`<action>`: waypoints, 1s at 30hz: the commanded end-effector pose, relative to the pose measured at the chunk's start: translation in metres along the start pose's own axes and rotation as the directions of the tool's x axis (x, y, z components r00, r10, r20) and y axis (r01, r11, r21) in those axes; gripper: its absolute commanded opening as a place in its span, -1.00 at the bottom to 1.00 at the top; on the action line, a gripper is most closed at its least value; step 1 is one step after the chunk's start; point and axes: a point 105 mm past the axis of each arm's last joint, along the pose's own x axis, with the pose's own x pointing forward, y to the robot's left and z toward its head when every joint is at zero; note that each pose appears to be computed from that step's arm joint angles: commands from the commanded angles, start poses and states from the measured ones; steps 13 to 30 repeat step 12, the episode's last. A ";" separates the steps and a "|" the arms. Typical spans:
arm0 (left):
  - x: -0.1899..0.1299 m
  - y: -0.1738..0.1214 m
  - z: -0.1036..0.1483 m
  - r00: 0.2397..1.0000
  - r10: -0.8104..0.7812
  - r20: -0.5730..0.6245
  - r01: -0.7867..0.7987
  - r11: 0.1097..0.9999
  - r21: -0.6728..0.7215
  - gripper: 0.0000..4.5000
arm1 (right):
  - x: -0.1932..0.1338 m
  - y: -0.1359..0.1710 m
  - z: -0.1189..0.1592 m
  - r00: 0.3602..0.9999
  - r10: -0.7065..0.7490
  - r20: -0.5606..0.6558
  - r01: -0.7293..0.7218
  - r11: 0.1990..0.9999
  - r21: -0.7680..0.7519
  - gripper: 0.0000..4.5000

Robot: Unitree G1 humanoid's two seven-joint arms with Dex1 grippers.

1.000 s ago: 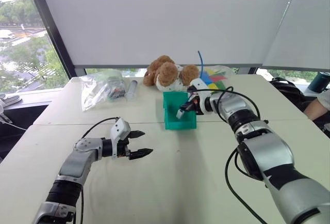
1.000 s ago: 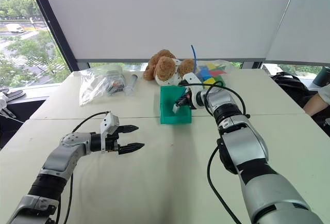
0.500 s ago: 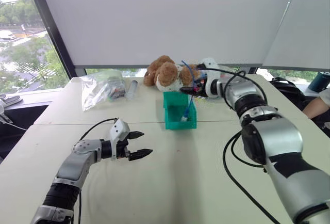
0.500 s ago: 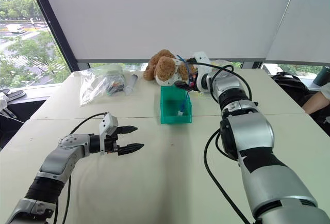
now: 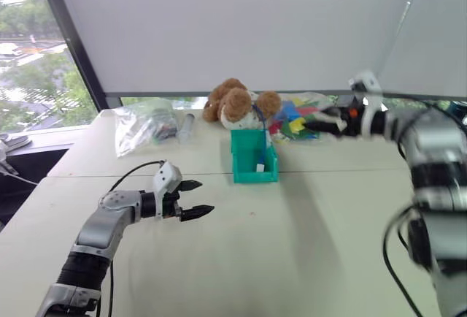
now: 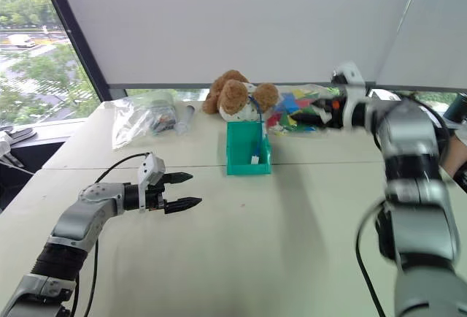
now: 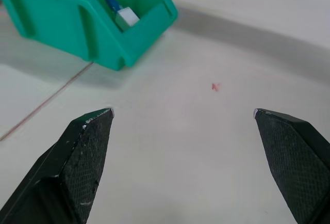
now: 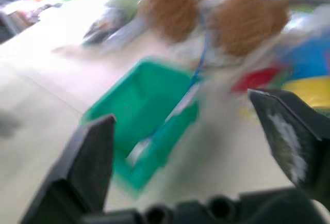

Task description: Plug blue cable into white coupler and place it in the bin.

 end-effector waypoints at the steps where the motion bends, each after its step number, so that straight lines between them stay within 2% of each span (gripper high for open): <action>1: -0.015 0.003 0.028 0.998 0.032 0.057 -0.034 0.999 0.041 1.00 | -0.031 0.054 0.010 0.995 0.099 0.034 -0.096 0.992 -0.085 0.99; 6: -0.023 -0.003 0.035 0.999 0.028 0.045 -0.030 0.999 0.037 1.00 | -0.050 0.082 -0.013 0.996 0.086 -0.019 -0.087 0.993 -0.078 0.99; 12: -0.027 -0.006 0.039 1.000 0.010 0.028 -0.010 1.000 0.015 1.00 | -0.059 0.085 -0.029 0.998 0.025 -0.055 -0.029 0.997 -0.070 0.99; 30: -0.027 -0.006 0.039 1.000 0.010 0.028 -0.010 1.000 0.015 1.00 | -0.059 0.085 -0.029 0.998 0.025 -0.055 -0.029 0.997 -0.070 0.99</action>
